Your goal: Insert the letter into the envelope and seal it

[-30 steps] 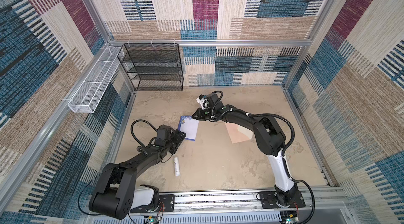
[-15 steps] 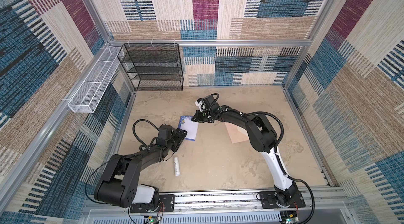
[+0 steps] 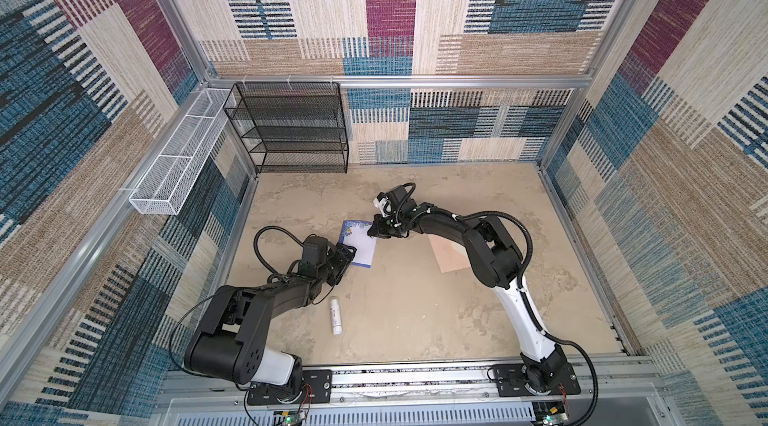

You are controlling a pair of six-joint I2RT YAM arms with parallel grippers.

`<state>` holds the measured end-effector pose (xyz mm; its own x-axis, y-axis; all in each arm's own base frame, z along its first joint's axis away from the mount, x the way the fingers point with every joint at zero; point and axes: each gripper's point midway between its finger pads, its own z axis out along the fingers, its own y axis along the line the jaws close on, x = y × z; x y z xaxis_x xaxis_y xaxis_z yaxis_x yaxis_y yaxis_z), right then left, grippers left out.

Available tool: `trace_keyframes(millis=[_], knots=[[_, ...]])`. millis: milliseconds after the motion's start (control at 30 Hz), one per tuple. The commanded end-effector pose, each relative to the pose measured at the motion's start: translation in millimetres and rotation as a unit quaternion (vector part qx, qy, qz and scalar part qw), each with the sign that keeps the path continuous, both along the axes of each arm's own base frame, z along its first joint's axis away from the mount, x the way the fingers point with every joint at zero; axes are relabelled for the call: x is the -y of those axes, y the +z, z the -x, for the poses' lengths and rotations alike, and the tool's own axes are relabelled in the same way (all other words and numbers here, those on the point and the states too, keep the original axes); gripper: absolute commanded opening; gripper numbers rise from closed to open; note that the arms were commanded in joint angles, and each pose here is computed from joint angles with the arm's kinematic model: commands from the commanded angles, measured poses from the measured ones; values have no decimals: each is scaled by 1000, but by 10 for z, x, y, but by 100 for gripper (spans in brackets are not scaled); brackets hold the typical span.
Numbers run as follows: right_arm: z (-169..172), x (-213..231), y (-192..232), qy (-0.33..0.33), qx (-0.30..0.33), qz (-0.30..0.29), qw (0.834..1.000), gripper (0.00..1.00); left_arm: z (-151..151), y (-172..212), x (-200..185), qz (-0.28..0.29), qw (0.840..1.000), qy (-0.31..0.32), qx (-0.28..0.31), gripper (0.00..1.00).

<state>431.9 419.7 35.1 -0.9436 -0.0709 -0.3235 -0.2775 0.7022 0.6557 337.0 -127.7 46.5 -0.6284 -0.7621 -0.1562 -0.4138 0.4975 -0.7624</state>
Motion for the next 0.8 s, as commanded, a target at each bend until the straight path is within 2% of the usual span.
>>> trace_keyframes(millis=[0,300,633,700,767], knots=[[0,48,-96,-3,-1,13,1000,2,94,-143,-31,-5,999,5,-33,72],[40,95,-223,-3,-12,23,1000,0,56,-149,-22,-4,1000,6,-28,65],[84,109,-267,2,-18,26,1000,0,-24,-146,22,12,1000,7,-17,50],[94,111,-268,2,-18,26,999,0,-26,-146,25,13,1000,8,-17,52],[101,117,-276,3,-18,27,999,0,-17,-127,37,18,1000,7,-18,62]])
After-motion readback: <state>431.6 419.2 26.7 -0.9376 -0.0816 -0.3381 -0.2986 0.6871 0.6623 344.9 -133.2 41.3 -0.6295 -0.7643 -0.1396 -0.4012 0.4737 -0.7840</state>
